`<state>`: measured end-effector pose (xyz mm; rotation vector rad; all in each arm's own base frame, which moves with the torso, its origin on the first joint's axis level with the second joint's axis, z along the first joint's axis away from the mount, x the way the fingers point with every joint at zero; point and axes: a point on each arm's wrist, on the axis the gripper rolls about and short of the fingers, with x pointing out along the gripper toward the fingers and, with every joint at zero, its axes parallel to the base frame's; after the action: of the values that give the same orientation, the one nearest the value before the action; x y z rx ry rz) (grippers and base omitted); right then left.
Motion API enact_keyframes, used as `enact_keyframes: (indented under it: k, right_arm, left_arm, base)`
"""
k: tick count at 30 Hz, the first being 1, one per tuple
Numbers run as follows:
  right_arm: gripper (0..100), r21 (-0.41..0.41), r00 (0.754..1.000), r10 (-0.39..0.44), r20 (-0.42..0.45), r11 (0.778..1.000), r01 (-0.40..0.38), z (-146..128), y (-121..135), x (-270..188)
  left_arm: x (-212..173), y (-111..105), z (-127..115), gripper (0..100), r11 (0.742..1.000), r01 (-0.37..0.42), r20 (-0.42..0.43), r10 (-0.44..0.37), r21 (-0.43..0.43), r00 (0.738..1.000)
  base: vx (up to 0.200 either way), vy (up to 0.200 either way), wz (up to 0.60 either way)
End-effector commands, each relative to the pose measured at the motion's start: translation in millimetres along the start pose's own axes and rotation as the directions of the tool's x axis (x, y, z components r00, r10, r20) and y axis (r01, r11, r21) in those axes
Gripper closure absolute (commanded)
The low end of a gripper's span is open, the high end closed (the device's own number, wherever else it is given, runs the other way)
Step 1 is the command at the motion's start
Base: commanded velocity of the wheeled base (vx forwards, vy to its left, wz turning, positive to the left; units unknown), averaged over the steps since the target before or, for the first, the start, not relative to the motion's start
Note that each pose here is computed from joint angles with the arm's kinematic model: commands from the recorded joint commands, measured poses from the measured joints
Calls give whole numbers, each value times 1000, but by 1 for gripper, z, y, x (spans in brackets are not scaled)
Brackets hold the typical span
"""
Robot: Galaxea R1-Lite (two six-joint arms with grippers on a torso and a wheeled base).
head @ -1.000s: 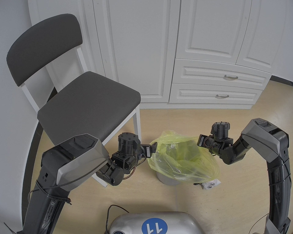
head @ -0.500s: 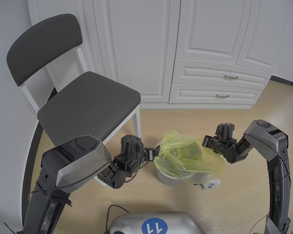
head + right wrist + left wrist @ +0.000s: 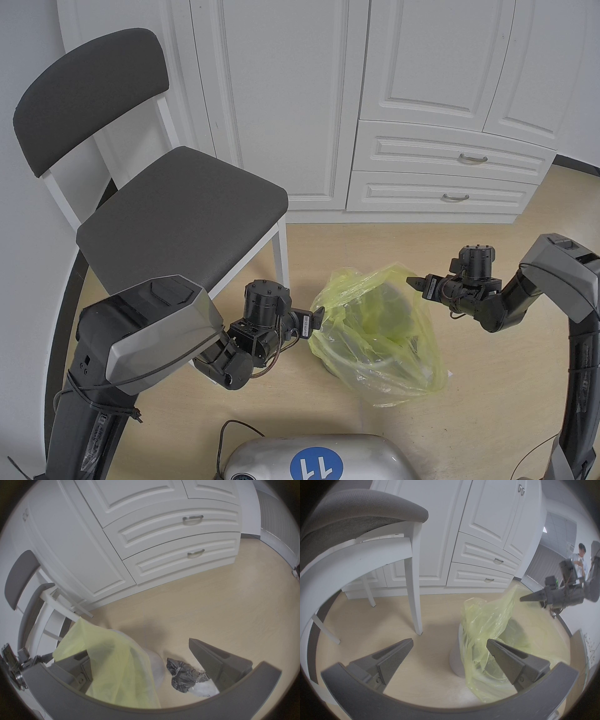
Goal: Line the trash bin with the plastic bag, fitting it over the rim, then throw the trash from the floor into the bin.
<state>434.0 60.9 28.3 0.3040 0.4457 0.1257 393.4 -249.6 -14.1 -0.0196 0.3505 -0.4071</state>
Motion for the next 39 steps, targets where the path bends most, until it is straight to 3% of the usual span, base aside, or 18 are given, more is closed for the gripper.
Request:
enact_keyframes:
  k: [1,2,5,10,14,21,24,27,29,33,39]
  right_arm:
    - [0,-61,999,45,27,997,-43,21,16,-40]
    - [0,-118,999,50,8,992,-49,17,21,-47]
    - [0,-162,998,58,-18,985,-60,10,25,-54]
    - [0,-310,991,77,-112,945,-109,-18,42,-69]
    - [0,-365,988,64,-140,924,-112,-28,40,-64]
    - [0,-358,991,51,-123,929,-93,-28,34,-51]
    - [0,-341,996,-2,-87,940,-27,-25,31,-42]
    - [0,-323,997,-18,-77,946,-8,-24,30,-39]
    - [0,-320,997,-23,-75,947,-2,-23,28,-38]
    - [0,-320,997,-25,-76,947,-1,-23,28,-37]
    - [0,-319,995,-39,-88,948,9,-27,24,-33]
  left_arm:
    - [-13,1,8,0,999,-4,-8,4,35,1000]
    - [-17,0,8,0,999,-3,-14,3,54,1000]
    - [-20,0,8,0,998,-1,-20,3,71,1000]
    - [-29,-3,12,0,997,7,-23,-6,81,1000]
    - [-34,-6,12,0,995,16,-28,-14,100,1000]
    - [-32,-13,11,0,994,38,-14,-36,107,999]
    - [-30,-23,9,0,987,67,-27,-64,144,998]
    - [-29,-28,7,0,964,79,-36,-73,253,997]
    - [-27,-34,7,0,933,96,-36,-89,347,995]
    - [-17,-50,4,0,914,117,-60,-101,389,993]
    - [20,-57,7,0,912,53,-124,-2,407,992]
  base:
    - [0,0,0]
    - [0,0,0]
    - [0,0,0]
    - [0,0,0]
    - [0,0,0]
    - [0,0,0]
    - [0,0,0]
    - [0,0,0]
    - [0,0,0]
    - [0,0,0]
    - [0,0,0]
